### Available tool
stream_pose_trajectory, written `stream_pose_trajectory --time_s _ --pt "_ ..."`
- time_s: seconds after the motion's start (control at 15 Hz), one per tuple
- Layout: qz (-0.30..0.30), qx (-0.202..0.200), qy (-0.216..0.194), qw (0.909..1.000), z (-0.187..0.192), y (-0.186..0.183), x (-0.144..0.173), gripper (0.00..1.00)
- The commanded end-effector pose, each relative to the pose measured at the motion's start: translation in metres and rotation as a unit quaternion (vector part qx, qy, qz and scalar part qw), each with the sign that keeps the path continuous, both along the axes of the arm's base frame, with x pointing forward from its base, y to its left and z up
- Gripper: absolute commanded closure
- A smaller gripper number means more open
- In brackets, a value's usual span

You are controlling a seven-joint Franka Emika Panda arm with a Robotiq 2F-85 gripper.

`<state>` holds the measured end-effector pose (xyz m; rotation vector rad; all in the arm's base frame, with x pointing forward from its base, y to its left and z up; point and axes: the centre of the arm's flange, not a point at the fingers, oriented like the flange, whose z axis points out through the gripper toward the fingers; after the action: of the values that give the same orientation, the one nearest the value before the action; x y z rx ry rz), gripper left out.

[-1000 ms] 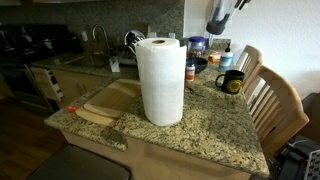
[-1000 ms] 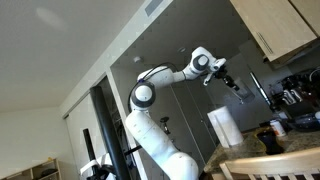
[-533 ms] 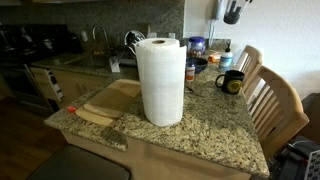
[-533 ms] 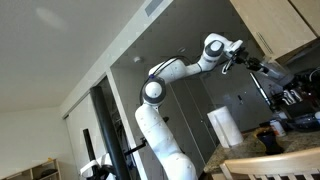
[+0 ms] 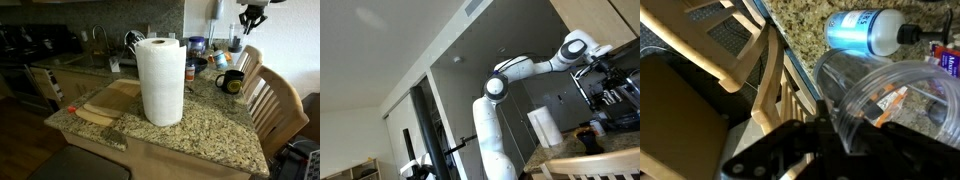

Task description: Move the cup to the right

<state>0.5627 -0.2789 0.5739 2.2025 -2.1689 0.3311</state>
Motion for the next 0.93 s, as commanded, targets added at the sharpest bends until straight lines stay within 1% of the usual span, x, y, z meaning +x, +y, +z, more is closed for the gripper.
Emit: stream_pose_trajectory --time_s 0.0,0.27,0.53,0.6,0.67,0.73,0.87 --pt "-0.01 0.02 0.0 0.9998 0.014 -0.009 0.011 0.96" --pt "-0.013 0.019 -0.004 0.9997 0.018 -0.02 0.011 0.96" --pt "-0.024 0.007 -0.013 0.9996 0.021 -0.026 0.011 0.96" --pt "-0.021 0.011 -0.011 0.9997 0.02 -0.027 0.012 0.96" --pt "-0.009 0.027 0.0 0.9996 0.017 -0.028 0.014 0.96" --pt "0.027 0.064 0.016 0.9974 0.008 -0.023 0.019 0.96" --pt "0.068 0.098 0.027 0.9925 -0.019 -0.002 0.031 0.96"
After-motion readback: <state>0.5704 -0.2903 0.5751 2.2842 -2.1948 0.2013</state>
